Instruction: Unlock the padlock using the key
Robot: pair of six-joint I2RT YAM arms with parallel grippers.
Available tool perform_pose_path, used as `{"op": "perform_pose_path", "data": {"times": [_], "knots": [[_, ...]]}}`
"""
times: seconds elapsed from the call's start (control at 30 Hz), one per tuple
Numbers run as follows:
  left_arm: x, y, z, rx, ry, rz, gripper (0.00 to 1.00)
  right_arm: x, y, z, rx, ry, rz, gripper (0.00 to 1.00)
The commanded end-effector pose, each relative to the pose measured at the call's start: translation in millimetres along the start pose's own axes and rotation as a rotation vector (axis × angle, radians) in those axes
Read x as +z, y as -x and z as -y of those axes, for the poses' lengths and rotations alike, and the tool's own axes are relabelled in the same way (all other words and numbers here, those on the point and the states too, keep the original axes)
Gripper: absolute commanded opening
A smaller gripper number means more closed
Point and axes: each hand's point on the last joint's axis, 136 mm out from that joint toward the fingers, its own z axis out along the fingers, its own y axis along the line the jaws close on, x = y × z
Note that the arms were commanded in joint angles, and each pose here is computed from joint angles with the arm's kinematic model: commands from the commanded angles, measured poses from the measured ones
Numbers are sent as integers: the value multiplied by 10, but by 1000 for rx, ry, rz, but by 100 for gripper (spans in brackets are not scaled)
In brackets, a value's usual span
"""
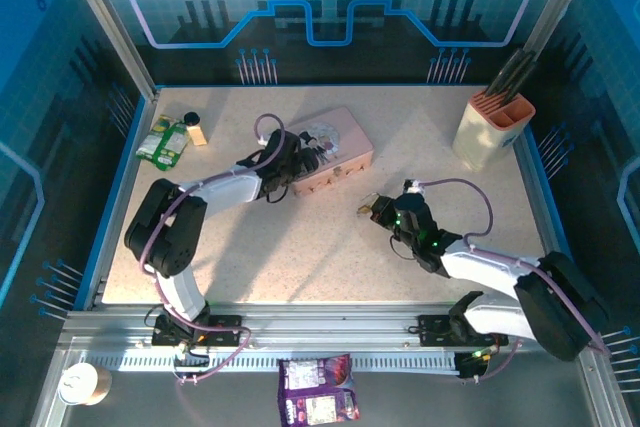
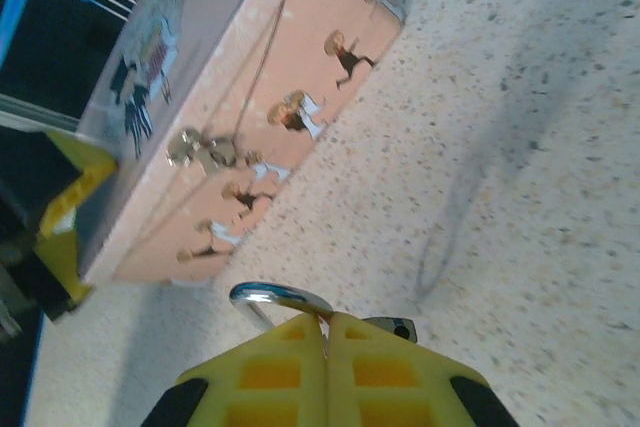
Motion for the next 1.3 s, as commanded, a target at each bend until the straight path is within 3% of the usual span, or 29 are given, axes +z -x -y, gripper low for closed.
{"op": "perform_pose_path", "data": {"times": [0.0,0.23,0.57,1.0,1.17,1.27], "knots": [[-32,76,30,115,14,-41,87,-111,-85,209,-120,-89,-60,0],[-603,274,18,216,6,47,91,-299,-118,303,-235,-137,-114,0],[-1285,55,-505,187,-35,207,94,-459,-154,334,-343,-178,-192,0],[-1584,-200,-1069,137,2,303,99,-320,-260,325,-364,-179,-278,0],[-1652,-146,-1239,156,79,352,99,-376,-73,307,-374,-139,-283,27],[-1765,-15,-1384,166,167,437,99,-501,215,279,-427,-144,-230,37]]}}
